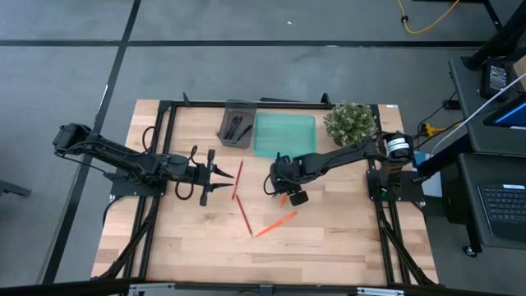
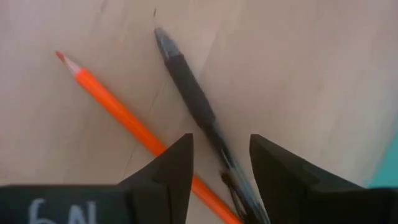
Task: Sort pens & pencils
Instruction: Put the black pen into the black bin
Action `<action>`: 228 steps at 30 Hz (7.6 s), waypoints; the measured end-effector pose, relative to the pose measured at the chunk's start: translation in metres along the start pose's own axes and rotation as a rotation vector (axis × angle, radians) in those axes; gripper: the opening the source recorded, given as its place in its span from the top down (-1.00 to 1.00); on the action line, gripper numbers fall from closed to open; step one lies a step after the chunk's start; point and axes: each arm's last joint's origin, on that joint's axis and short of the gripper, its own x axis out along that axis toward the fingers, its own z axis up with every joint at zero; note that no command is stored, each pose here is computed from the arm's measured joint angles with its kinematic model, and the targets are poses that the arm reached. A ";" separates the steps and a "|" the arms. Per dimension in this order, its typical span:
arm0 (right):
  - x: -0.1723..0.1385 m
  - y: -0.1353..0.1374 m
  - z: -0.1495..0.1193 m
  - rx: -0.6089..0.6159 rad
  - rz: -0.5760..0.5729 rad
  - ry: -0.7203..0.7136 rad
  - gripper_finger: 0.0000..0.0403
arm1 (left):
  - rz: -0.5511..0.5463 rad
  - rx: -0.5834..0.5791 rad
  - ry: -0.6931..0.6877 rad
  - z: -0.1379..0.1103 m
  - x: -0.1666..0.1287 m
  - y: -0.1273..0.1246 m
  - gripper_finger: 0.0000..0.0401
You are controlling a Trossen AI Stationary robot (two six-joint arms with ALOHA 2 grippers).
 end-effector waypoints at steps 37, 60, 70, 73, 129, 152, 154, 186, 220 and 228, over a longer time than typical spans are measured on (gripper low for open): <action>0.008 -0.002 0.004 0.113 0.101 0.034 0.87 | 0.000 0.000 0.002 0.000 0.000 0.000 0.52; -0.072 -0.002 0.048 0.166 0.060 -0.249 0.87 | -0.005 -0.021 0.024 -0.002 0.000 0.000 0.52; -0.083 0.013 0.061 0.144 -0.086 -0.319 0.87 | -0.002 -0.104 0.025 -0.002 0.000 0.000 0.52; -0.085 0.015 0.065 0.161 -0.094 -0.359 0.87 | 0.000 -0.109 0.027 -0.002 0.000 0.000 0.51; -0.048 0.023 0.033 0.192 -0.364 -1.070 0.88 | -0.018 -0.112 -0.174 -0.007 0.035 0.011 0.42; -0.047 0.020 0.032 0.182 -0.349 -1.072 0.88 | -0.057 -0.090 -0.213 0.005 0.064 0.013 0.42; -0.047 0.020 0.032 0.181 -0.349 -1.071 0.88 | -0.076 -0.088 -0.202 0.007 0.066 0.013 0.42; -0.044 0.021 0.031 0.246 -0.311 -1.060 0.77 | -0.042 -0.042 -0.118 -0.001 0.068 0.018 0.85; -0.032 0.036 -0.007 0.450 -0.071 -0.524 0.98 | 0.439 -0.180 0.352 0.028 0.021 0.074 0.85; -0.031 0.035 -0.009 0.450 -0.074 -0.511 0.96 | 0.533 -0.229 0.478 0.037 0.029 0.108 0.85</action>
